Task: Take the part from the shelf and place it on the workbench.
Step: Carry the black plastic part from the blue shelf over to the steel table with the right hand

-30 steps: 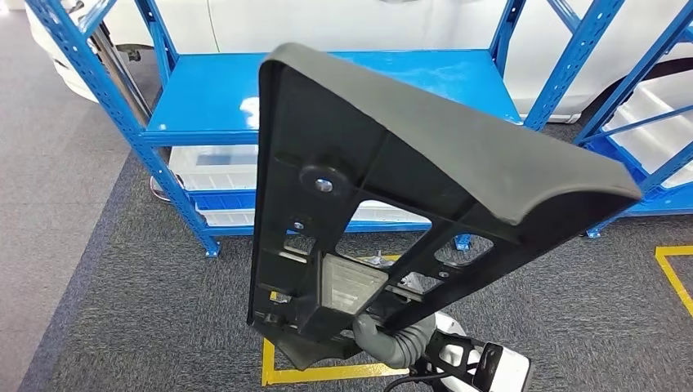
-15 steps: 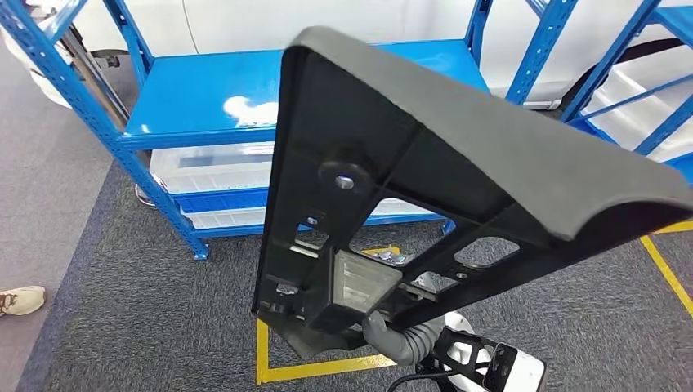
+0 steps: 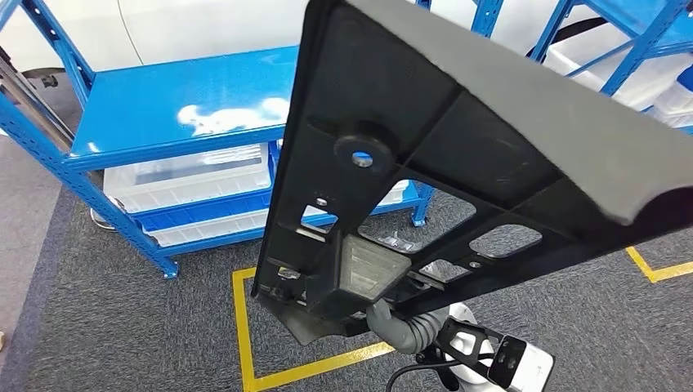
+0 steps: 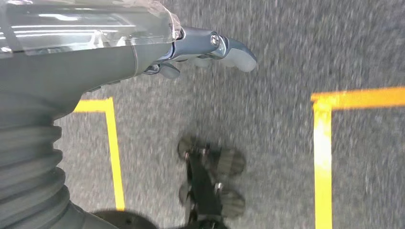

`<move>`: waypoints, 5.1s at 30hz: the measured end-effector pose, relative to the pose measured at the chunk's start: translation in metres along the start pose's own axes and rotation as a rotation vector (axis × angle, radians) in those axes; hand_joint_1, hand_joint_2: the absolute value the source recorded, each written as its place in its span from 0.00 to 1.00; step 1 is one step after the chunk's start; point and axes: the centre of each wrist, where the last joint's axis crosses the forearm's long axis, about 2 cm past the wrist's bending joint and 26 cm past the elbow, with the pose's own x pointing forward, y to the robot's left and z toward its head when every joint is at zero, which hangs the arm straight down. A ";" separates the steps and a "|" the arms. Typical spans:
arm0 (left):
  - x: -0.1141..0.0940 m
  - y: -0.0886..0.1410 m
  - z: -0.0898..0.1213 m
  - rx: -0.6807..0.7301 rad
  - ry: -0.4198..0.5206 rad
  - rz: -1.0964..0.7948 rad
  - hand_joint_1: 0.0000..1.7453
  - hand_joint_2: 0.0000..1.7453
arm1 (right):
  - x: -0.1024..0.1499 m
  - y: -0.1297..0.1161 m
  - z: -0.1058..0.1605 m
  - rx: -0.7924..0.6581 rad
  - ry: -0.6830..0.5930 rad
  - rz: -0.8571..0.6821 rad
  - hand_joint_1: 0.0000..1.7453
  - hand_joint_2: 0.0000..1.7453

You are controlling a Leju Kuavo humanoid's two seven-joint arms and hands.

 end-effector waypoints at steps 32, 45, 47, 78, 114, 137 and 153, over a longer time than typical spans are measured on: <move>-0.004 -0.014 0.003 -0.011 -0.009 -0.094 0.00 1.00 | 0.015 -0.006 -0.024 0.023 -0.090 0.063 1.00 1.00; -0.003 -0.001 0.002 0.031 -0.002 -0.102 0.00 1.00 | 0.010 -0.006 -0.030 0.015 -0.110 0.012 1.00 1.00; -0.001 0.002 0.001 0.045 0.003 -0.108 0.00 1.00 | 0.009 -0.006 -0.031 0.008 -0.115 0.013 1.00 1.00; 0.014 -0.012 -0.005 0.006 -0.003 -0.110 0.00 1.00 | 0.005 -0.015 -0.046 0.034 -0.124 0.055 1.00 1.00; -0.011 -0.007 0.006 0.040 0.076 -0.063 0.00 1.00 | 0.010 -0.010 -0.001 -0.005 -0.042 -0.010 1.00 1.00; -0.009 -0.011 0.006 0.051 0.078 -0.059 0.00 1.00 | 0.019 -0.004 0.016 -0.031 -0.031 -0.031 1.00 1.00; -0.012 -0.014 0.007 0.053 0.080 -0.059 0.00 1.00 | 0.028 0.009 0.038 -0.079 0.008 -0.042 1.00 1.00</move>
